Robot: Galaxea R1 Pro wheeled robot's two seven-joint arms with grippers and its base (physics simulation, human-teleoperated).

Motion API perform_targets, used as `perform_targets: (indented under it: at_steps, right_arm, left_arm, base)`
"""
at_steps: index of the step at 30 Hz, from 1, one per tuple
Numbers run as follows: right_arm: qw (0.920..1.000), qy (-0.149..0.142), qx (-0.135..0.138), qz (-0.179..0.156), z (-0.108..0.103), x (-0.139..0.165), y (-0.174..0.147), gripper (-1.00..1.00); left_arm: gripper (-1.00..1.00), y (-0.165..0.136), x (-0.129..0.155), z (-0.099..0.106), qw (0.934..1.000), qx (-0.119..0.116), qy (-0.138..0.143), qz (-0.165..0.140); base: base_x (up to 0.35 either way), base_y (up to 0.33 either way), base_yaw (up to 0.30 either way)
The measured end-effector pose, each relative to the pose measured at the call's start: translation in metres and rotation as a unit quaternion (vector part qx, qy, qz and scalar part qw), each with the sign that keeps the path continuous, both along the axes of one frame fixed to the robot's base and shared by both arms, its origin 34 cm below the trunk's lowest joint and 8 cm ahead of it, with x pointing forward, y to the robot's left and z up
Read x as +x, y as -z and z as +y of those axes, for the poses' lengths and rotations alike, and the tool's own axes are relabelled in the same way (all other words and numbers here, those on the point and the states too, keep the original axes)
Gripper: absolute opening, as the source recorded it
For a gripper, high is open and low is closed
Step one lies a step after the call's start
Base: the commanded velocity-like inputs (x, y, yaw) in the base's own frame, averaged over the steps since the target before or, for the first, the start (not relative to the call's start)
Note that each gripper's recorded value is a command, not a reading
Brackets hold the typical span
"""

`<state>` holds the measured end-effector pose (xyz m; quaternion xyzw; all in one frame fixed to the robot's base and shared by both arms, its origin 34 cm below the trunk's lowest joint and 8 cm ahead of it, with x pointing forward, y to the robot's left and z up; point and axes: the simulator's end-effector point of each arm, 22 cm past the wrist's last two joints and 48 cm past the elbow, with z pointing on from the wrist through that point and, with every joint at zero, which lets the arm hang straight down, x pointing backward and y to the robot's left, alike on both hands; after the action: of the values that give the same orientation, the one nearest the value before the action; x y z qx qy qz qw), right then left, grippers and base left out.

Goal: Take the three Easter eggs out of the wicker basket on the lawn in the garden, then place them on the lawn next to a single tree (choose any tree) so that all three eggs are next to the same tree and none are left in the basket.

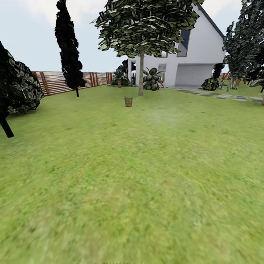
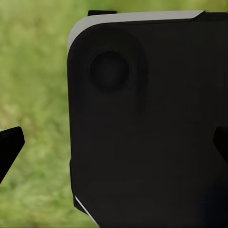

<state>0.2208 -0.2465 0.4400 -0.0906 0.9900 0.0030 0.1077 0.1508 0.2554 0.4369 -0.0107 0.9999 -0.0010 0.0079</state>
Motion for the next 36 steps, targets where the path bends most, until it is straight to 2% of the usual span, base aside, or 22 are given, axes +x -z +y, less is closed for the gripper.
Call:
perform_targets:
  at_steps: [21,36]
  right_arm:
    - [0.9999,0.003,-0.001,0.011,-0.002,-0.009,0.002,1.00]
    - [0.9998,0.005,-0.001,0.017,-0.002,-0.013,0.003,1.00]
  left_arm:
    - [1.00,0.000,-0.010,0.000,0.9999,0.000,0.000,0.013]
    - [1.00,0.000,-0.014,0.000,0.9998,0.000,0.000,0.018]
  base:
    - [0.000,0.000,0.108]
    - [0.000,0.000,-0.134]
